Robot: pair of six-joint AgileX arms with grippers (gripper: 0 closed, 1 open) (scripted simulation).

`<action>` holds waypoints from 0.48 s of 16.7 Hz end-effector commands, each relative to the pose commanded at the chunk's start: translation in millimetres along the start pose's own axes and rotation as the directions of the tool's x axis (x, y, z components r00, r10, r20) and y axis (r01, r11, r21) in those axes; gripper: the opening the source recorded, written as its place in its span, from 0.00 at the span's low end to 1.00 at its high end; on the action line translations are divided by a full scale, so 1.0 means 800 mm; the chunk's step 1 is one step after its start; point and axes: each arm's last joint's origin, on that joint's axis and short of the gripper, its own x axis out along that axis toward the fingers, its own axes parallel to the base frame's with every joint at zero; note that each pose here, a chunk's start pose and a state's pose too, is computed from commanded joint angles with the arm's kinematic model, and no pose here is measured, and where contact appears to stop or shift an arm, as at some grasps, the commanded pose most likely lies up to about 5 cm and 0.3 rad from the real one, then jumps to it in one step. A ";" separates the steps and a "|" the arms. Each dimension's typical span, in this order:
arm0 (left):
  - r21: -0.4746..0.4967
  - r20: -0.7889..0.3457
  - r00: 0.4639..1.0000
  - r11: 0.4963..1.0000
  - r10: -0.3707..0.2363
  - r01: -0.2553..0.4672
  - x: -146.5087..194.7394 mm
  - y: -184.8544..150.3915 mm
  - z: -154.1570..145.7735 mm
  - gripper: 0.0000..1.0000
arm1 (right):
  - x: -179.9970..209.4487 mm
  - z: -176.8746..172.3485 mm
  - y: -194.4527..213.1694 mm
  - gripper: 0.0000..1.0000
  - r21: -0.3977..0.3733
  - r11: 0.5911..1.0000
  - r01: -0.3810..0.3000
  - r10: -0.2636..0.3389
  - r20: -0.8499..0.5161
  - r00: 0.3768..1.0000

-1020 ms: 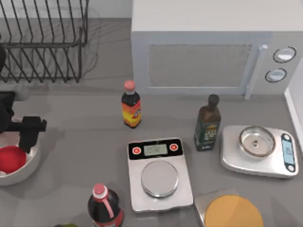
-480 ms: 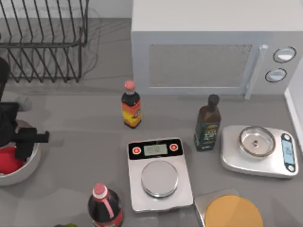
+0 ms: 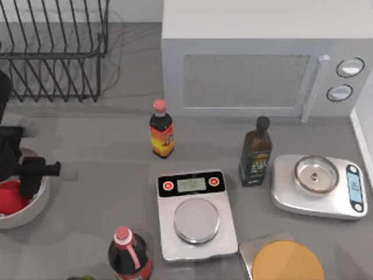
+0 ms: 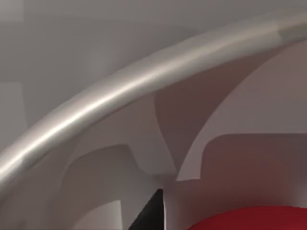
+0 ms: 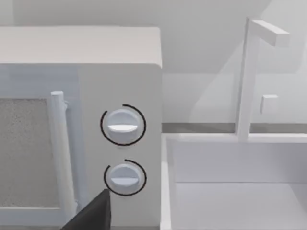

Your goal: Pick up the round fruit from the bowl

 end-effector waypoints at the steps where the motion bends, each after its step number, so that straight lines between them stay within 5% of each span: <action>1: 0.000 0.000 1.000 1.000 0.000 0.000 0.000 0.000 0.000 0.32 | 0.000 0.000 0.000 1.00 0.000 1.000 0.000 0.000 0.000 1.000; 5: 0.000 0.000 1.000 1.000 0.000 0.000 0.000 0.000 0.000 0.02 | 0.000 0.000 0.000 1.00 0.000 1.000 0.000 0.000 0.000 1.000; 8: 0.000 0.000 1.000 1.000 0.000 0.000 0.000 0.000 0.000 0.00 | 0.000 0.000 0.000 1.00 0.000 1.000 0.000 0.000 0.000 1.000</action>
